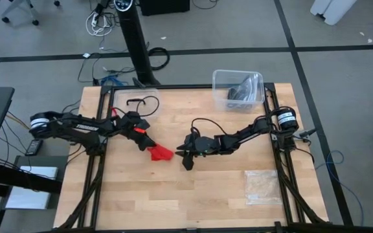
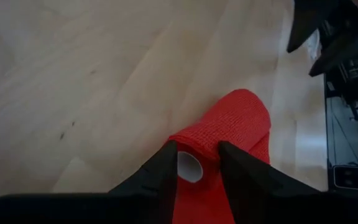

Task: Roll bandage
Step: Roll the red bandage

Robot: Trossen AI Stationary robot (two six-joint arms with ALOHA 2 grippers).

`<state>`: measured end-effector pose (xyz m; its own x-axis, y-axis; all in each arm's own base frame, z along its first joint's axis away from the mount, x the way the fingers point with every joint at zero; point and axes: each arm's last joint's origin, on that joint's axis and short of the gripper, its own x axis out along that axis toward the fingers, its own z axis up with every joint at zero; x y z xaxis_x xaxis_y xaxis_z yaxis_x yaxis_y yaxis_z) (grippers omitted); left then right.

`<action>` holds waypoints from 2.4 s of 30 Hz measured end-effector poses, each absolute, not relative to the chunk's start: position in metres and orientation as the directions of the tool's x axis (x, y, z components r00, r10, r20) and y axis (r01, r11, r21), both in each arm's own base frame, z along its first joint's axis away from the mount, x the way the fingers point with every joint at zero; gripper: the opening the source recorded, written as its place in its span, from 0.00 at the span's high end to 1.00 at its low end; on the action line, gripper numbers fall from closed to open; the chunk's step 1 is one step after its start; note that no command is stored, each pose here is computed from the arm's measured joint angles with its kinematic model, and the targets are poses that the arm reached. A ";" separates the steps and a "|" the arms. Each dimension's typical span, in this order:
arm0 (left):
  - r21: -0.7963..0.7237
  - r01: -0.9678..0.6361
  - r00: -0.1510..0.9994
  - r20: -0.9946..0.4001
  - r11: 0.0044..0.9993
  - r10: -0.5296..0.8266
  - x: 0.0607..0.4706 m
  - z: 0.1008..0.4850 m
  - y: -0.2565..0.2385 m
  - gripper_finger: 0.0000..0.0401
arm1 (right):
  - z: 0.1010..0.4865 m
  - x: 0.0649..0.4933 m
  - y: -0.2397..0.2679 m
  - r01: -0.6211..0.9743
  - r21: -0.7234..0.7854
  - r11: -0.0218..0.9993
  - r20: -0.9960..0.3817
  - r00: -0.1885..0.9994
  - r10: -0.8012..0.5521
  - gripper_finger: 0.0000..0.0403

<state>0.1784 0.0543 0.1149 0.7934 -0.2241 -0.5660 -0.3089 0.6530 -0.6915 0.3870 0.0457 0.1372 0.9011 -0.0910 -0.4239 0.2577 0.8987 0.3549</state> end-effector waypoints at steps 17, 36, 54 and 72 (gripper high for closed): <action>-0.636 -0.112 0.854 -0.455 0.764 -0.254 0.194 0.120 0.046 1.00 | 0.137 0.387 0.045 0.267 0.342 0.901 -0.426 0.899 -0.105 0.60; -0.441 0.073 0.974 -0.161 0.895 -0.159 0.206 0.153 0.052 1.00 | 0.177 0.371 0.065 0.257 0.210 0.943 -0.395 0.905 -0.159 0.56; -0.070 0.098 0.959 0.271 0.993 -0.076 0.208 0.197 0.041 1.00 | 0.244 0.329 0.094 0.466 0.163 0.869 -0.245 0.873 -0.422 0.47; 0.071 -0.022 0.936 0.351 0.997 -0.005 0.218 0.212 0.025 1.00 | 0.259 0.340 0.074 0.394 0.266 0.880 -0.135 0.919 -0.371 0.42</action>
